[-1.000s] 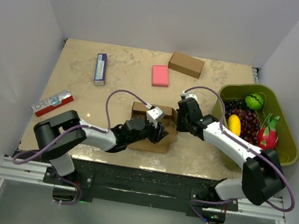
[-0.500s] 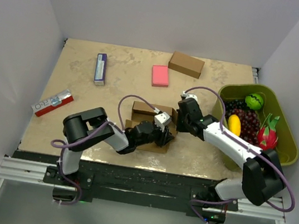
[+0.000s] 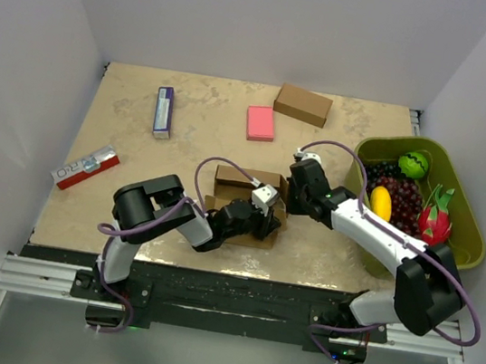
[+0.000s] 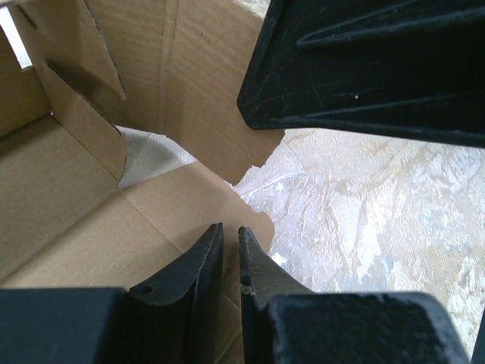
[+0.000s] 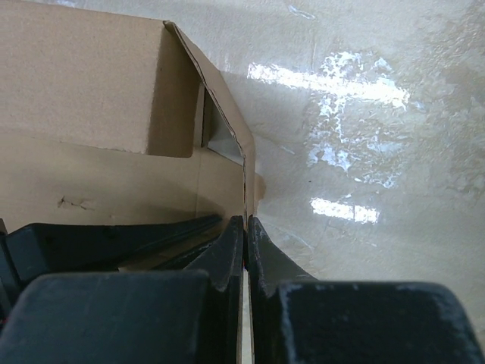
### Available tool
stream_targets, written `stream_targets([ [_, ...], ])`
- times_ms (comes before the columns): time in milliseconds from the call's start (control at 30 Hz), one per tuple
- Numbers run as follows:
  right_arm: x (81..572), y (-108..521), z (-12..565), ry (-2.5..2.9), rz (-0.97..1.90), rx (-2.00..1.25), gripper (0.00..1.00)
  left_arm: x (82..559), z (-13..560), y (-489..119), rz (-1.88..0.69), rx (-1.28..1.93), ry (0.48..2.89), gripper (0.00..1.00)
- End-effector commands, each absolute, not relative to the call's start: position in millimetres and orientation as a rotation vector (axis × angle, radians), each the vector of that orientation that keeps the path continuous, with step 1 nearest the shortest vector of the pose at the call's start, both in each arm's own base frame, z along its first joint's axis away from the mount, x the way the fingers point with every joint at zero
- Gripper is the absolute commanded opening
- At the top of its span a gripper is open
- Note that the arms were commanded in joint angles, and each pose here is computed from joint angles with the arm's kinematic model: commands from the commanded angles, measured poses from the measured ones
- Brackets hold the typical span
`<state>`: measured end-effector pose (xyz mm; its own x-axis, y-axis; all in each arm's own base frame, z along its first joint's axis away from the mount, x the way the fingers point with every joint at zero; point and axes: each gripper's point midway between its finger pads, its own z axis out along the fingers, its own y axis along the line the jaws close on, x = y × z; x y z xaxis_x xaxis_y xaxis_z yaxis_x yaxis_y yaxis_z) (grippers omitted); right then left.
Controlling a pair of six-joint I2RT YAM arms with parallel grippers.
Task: Fold the paper box
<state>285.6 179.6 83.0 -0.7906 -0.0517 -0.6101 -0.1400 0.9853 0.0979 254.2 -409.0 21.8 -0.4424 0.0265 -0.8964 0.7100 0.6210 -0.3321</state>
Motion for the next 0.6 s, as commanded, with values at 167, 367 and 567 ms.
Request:
stream_targets([
  [167, 279.7, 186.0, 68.4, 2.490, 0.240, -0.111, 0.00, 254.1, 38.6, -411.1, -0.911, 0.573, 1.843, 0.21],
  [367, 281.9, 179.7, 72.6, 2.474, 0.202, -0.091, 0.00, 250.4, 72.6, -410.8, -0.952, 0.573, 1.781, 0.27],
  [567, 286.8, 177.4, 83.8, 2.448, 0.187, -0.073, 0.00, 241.5, 111.1, -385.4, -0.919, 0.562, 1.757, 0.38],
])
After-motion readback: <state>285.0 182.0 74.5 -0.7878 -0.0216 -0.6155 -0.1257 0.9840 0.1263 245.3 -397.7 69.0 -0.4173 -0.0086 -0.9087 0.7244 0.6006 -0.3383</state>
